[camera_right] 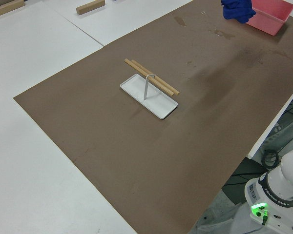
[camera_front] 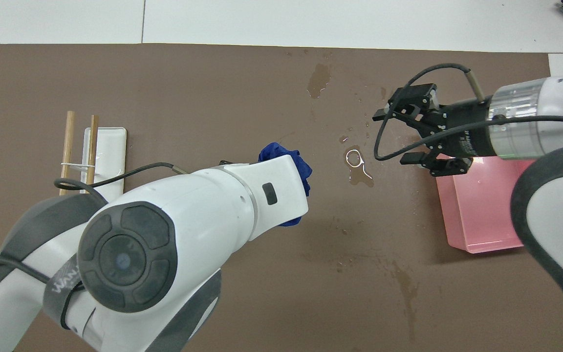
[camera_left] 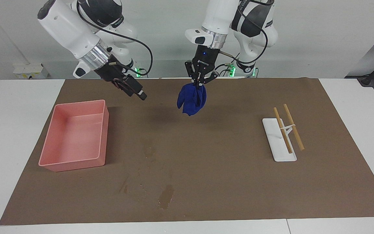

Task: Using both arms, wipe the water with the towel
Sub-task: 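Grasp the towel with the right gripper from the left gripper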

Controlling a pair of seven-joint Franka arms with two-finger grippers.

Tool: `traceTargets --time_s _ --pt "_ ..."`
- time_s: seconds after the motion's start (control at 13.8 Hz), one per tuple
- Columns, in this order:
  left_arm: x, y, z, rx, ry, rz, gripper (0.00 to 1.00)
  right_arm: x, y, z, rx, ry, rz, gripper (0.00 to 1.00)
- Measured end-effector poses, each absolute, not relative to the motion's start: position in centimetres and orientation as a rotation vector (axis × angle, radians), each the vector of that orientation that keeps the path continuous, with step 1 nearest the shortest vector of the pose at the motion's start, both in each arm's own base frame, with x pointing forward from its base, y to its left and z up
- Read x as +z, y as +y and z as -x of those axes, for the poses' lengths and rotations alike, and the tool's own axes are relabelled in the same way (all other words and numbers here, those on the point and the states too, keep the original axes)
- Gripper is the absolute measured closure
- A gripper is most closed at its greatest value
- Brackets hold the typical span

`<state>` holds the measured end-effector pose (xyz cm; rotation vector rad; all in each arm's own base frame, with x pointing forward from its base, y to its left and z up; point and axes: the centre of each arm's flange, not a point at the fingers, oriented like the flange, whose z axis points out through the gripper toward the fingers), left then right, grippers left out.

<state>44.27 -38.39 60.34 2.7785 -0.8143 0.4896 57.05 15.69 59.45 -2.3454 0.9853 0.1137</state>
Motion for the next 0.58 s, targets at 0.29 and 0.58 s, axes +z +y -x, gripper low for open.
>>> traceTargets --time_s 0.29,0.58 --pt "61.1 -39.1 -44.0 0.515 -0.838 -2.767 0.91 57.6 22.2 -56.4 0.18 1.104 2.22 0.0" --pt "61.5 -39.5 -44.5 0.529 -0.837 -2.76 0.91 56.0 24.1 -55.7 0.215 1.139 2.17 0.0"
